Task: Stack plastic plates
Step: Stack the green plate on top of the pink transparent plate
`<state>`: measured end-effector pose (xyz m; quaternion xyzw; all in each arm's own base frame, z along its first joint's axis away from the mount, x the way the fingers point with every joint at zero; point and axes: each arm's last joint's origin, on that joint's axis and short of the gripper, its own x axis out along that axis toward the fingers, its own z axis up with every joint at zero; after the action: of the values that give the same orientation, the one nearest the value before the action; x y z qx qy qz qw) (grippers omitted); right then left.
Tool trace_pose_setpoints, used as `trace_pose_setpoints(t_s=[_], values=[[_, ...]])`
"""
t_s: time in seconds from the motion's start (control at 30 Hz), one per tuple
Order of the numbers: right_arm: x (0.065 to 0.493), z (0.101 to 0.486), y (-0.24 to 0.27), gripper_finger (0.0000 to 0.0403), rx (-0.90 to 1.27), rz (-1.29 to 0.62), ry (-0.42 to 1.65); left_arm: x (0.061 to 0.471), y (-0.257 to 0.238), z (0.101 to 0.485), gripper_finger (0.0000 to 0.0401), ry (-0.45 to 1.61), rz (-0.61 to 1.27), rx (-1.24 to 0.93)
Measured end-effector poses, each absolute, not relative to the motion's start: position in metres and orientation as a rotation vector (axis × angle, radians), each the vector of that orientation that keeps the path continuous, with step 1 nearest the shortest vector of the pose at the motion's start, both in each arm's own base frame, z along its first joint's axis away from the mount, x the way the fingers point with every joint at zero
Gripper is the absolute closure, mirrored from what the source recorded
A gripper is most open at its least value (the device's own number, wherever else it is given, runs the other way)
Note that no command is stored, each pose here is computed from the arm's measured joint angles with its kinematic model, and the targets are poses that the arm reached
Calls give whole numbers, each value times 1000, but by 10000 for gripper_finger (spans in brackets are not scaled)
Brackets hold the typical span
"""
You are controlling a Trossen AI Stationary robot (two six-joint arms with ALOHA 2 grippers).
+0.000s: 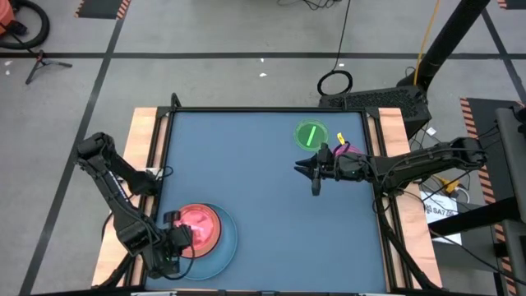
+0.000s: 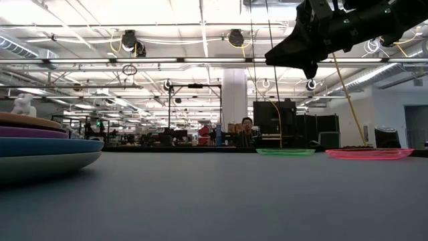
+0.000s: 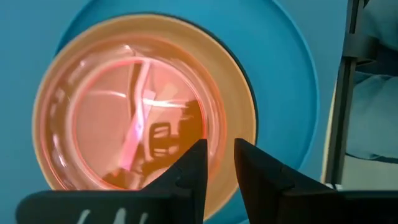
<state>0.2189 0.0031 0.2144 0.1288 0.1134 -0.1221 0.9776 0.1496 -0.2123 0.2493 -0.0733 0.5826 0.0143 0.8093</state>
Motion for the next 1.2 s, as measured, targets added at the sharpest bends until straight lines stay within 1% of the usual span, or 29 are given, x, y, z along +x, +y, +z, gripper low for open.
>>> trace_pose_setpoints(t_s=[0.33,0.47,0.67,0.73,0.83,0.93,1.07,1.2], values=[[219,214,3,321,289,-250,225,171,-196,250,313,1215,-31,21],[219,214,3,321,289,-251,224,182,-185,250,313,1173,-58,176],[220,211,3,321,324,-275,238,195,-166,248,313,1101,-44,449],[222,207,2,321,337,-308,249,197,-155,247,313,1088,-12,505],[224,200,1,321,345,-368,275,200,-134,245,313,1071,50,530],[227,195,-3,321,349,-405,287,200,-112,243,313,1036,89,509],[228,191,-10,321,344,-439,302,198,-86,241,313,891,113,461],[228,192,-18,321,328,-469,292,199,-68,245,313,739,91,400]])
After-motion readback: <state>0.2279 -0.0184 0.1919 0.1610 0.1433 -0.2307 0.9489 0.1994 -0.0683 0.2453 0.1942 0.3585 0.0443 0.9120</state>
